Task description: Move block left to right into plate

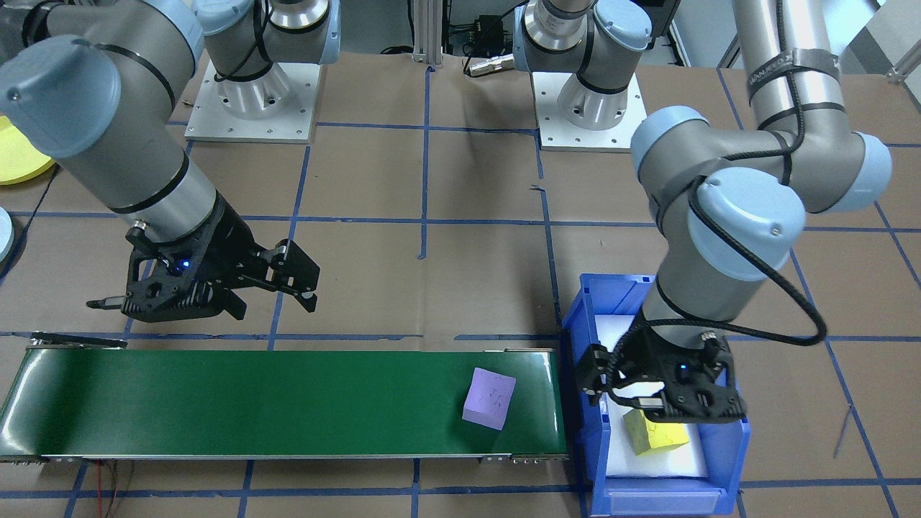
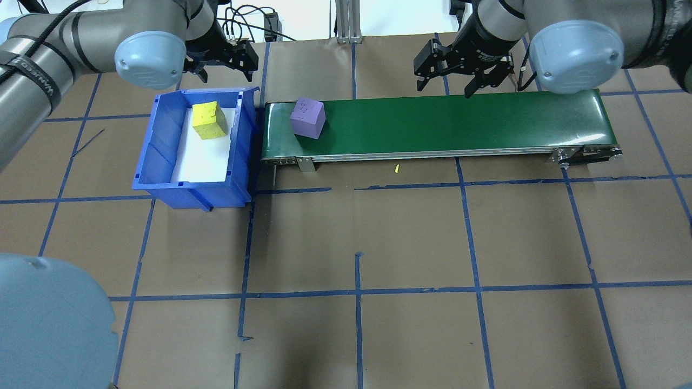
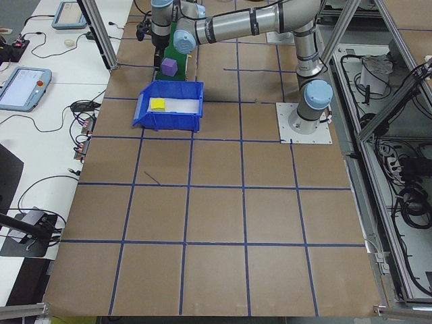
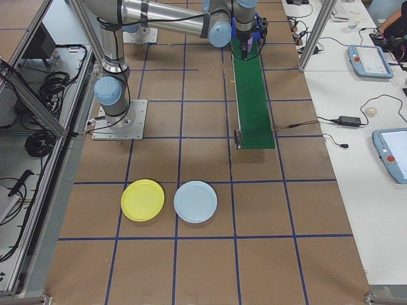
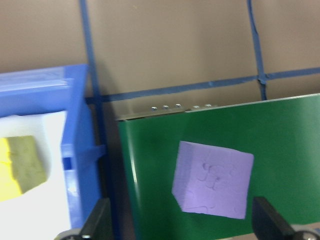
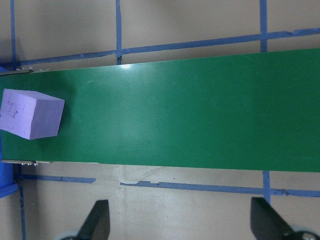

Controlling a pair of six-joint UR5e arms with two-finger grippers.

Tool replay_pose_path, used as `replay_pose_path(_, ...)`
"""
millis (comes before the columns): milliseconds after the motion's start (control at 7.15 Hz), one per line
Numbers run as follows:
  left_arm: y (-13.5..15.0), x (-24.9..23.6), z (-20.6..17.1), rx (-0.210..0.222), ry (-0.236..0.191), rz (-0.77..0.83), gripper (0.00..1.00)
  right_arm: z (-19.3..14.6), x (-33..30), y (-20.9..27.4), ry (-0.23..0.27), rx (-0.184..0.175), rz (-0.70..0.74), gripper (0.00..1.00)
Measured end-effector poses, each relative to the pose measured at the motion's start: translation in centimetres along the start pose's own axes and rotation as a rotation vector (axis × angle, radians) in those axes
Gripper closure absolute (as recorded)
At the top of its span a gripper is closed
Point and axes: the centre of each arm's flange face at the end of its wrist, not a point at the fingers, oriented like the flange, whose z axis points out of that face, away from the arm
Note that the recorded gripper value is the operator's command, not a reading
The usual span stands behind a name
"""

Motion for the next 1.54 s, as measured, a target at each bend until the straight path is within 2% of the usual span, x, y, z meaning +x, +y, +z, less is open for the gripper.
replay_pose_path(280,-0.9,-4.1,3.9,-0.050,-0.010,-0.050,0.00,3.3,0.5,-0.9,-0.042,-0.036,0.047,0.00)
replay_pose_path(559,-1.0,-6.6,6.3,-0.082,-0.012,-0.051,0.00,5.3,0.4,-1.5,-0.103,-0.059,0.125,0.00)
replay_pose_path(839,-0.9,-7.9,9.4,-0.120,0.003,-0.061,0.02,7.0,0.7,-1.8,-0.119,-0.079,0.172,0.00)
replay_pose_path(979,-1.0,-8.0,11.3,-0.127,0.016,-0.067,0.25,8.5,1.1,-2.1,-0.117,-0.099,0.218,0.00)
replay_pose_path(1119,-1.1,-8.0,13.1,-0.126,0.022,-0.071,0.55,9.8,1.5,-2.4,-0.114,-0.112,0.251,0.00)
replay_pose_path(1259,-1.1,-8.0,13.9,-0.126,0.025,-0.071,0.62,10.4,1.7,-2.6,-0.113,-0.118,0.265,0.00)
replay_pose_path(1538,-1.2,-7.9,12.8,-0.111,0.022,-0.069,0.62,10.6,1.7,-2.8,-0.113,-0.114,0.271,0.00)
